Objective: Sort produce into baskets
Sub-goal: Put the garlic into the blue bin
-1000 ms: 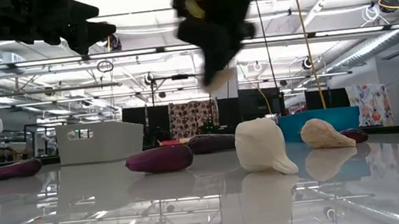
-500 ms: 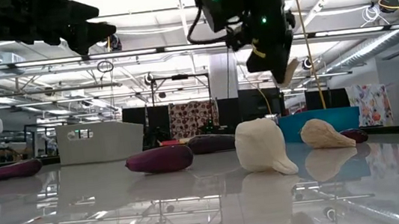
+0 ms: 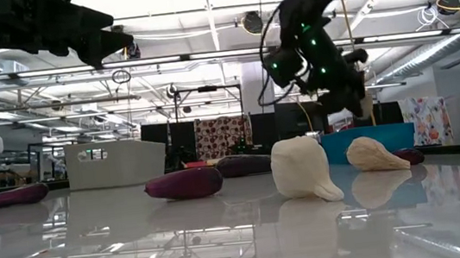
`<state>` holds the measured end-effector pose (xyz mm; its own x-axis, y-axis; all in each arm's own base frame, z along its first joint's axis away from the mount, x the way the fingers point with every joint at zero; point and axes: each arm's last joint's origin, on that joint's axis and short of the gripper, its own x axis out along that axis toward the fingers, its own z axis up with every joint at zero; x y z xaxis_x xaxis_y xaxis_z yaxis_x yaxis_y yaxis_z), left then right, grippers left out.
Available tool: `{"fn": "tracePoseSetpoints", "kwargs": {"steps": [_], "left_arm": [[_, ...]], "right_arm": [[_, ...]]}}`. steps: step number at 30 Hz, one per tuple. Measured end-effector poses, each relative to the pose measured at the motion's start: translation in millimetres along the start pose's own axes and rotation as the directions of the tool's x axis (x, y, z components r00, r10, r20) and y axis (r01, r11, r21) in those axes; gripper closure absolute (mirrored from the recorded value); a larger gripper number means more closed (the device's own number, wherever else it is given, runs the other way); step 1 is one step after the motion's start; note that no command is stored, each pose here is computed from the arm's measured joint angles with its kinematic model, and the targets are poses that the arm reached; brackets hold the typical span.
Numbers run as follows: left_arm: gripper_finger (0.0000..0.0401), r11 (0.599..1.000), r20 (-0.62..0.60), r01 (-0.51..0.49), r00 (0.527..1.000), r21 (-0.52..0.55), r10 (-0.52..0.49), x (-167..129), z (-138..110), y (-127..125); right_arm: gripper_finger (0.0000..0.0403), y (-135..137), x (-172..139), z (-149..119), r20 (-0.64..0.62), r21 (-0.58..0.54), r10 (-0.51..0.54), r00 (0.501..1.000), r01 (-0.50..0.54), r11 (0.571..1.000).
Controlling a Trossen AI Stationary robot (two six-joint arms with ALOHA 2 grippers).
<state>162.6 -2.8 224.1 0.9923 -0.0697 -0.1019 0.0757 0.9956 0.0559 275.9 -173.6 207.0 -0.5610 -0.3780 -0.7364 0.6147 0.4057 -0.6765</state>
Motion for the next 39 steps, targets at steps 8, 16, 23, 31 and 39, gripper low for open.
{"fn": "tracePoseSetpoints", "kwargs": {"steps": [8,16,23,31,39], "left_arm": [[0.0097,1.000,-0.002,0.000,1.000,0.030,0.000,0,0,0],[0.0097,1.000,-0.002,-0.008,1.000,0.030,0.008,0,0,0],[0.0097,0.999,-0.002,-0.012,1.000,0.030,0.012,0,0,0],[0.0097,1.000,0.012,-0.025,1.000,-0.006,0.025,0,1,1],[0.0097,0.970,-0.077,-0.222,0.974,-0.103,0.215,-1,-6,9]], "right_arm": [[0.0200,5,13,6,0.033,0.009,0.032,0.999,-0.033,0.999],[0.0138,-7,-1,-6,0.045,0.001,0.030,0.999,-0.030,1.000],[0.0129,-27,-55,-43,0.213,0.121,0.219,0.952,-0.249,0.961],[0.0129,0,-135,-103,0.561,-0.001,0.485,0.671,-0.585,0.811],[0.0129,59,-178,-156,0.643,-0.252,0.633,0.432,-0.661,0.707]]}}
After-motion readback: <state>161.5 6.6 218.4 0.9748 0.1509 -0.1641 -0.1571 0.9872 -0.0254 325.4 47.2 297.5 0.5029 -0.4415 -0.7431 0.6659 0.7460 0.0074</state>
